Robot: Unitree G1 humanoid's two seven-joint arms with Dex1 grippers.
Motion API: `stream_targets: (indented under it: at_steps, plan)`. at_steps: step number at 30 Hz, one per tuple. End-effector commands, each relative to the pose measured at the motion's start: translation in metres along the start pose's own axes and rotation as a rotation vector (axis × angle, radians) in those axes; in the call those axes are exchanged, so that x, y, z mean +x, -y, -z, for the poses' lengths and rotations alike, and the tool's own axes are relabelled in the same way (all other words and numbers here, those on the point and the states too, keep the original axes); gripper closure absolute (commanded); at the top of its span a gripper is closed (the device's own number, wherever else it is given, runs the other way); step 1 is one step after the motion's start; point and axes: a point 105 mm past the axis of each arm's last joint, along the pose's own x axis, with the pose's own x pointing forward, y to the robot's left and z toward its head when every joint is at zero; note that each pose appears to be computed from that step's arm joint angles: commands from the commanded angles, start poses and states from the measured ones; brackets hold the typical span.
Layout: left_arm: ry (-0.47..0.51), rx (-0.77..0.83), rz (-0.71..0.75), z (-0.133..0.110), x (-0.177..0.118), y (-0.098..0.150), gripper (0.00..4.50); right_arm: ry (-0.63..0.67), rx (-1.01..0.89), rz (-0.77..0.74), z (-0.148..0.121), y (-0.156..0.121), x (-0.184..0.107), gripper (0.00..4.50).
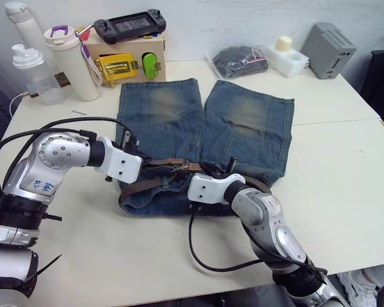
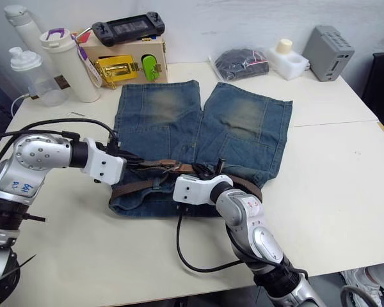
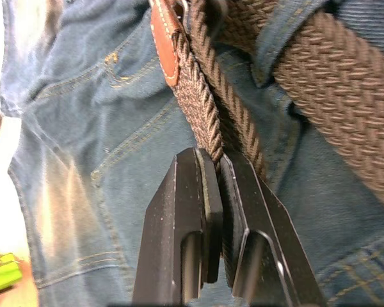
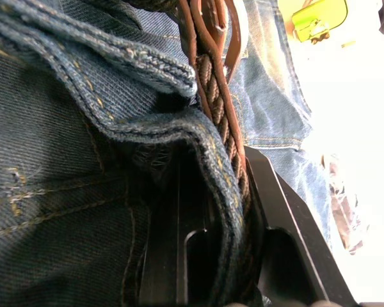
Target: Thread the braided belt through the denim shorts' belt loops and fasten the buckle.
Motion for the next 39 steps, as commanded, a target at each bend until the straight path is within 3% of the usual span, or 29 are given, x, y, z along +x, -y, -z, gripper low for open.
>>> stream_targets:
  at_steps: [1, 6, 16, 28, 39]
  plan:
    - [0.014, 0.036, -0.014, -0.005, 0.002, -0.007, 4.50, 0.041, -0.041, 0.057, -0.010, 0.013, -0.001, 4.48]
    - [0.031, 0.042, -0.023, -0.008, 0.003, -0.009, 4.50, 0.040, -0.036, 0.061, -0.009, 0.013, -0.001, 4.48]
    - [-0.051, -0.017, -0.078, 0.008, -0.019, -0.008, 4.50, -0.032, 0.018, 0.108, 0.004, 0.020, -0.002, 4.48]
    - [-0.047, -0.024, -0.074, 0.002, -0.016, -0.002, 4.50, 0.038, -0.154, 0.090, -0.008, 0.027, 0.002, 4.48]
    - [-0.036, -0.006, -0.082, -0.001, -0.014, -0.006, 4.50, 0.058, -0.305, 0.052, 0.011, 0.047, 0.013, 4.48]
